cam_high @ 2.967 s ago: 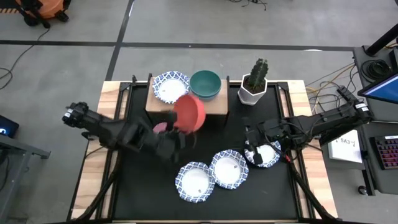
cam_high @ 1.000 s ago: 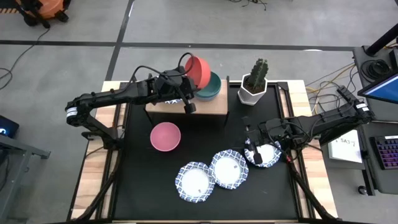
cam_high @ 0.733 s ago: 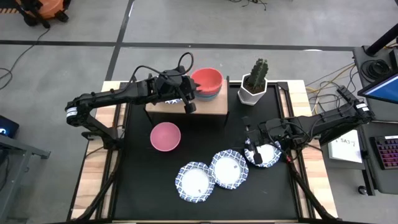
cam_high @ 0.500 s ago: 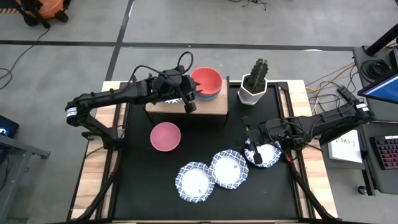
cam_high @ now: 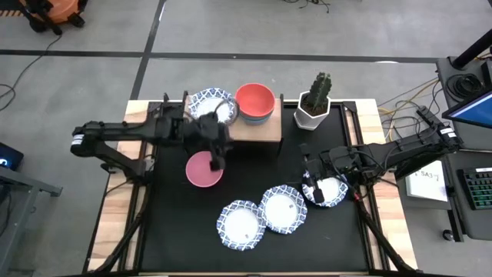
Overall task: Place and stack bowls onto a shelf
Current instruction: Stack the orange bowl on top of the green bowl on the shelf
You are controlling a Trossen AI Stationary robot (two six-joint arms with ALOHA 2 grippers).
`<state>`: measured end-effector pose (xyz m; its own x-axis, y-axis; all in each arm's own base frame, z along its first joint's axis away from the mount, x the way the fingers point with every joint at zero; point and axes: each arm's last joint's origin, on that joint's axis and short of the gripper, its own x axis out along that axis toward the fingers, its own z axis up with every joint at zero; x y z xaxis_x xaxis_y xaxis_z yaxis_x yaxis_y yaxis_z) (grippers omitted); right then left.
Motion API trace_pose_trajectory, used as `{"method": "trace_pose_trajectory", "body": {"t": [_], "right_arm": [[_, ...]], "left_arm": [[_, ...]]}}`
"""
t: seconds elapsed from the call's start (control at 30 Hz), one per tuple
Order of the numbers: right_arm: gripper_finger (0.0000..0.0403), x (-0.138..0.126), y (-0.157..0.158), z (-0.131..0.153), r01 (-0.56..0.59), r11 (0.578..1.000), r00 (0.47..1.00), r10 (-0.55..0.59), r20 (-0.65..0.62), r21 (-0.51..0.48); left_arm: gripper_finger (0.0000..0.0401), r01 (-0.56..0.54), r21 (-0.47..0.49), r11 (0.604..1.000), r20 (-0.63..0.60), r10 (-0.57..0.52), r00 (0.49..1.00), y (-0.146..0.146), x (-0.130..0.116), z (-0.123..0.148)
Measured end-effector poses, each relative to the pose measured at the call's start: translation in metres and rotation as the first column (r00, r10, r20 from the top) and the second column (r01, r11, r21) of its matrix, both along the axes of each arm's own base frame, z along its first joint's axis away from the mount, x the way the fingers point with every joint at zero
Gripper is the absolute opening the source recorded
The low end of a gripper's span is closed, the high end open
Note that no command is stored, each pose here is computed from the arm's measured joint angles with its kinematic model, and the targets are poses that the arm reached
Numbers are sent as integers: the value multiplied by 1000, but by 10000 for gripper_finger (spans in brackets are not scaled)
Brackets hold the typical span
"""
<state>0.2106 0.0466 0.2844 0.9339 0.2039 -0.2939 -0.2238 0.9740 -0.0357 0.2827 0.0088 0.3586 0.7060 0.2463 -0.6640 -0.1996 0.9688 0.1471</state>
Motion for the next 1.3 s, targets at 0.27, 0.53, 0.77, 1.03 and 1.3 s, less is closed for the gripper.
{"method": "trace_pose_trajectory", "body": {"t": [0.27,0.53,0.77,1.03,1.3], "right_arm": [[27,7,-7,10,219,976,968,-214,133,-19],[12,31,-42,41,389,920,905,-371,211,-53],[9,82,-85,65,380,917,910,-347,226,-124],[9,139,-154,75,479,863,874,-450,183,-163],[8,180,-210,60,495,854,869,-491,70,-158]], "left_arm": [[100,-27,-62,998,-32,25,999,-43,-11,-43],[100,-140,90,986,93,131,987,-80,-39,-42],[100,-183,183,966,177,151,973,-92,-55,-37],[100,-190,188,964,147,164,976,-94,-56,-53],[100,-188,197,962,127,165,978,-96,-52,-60]]}}
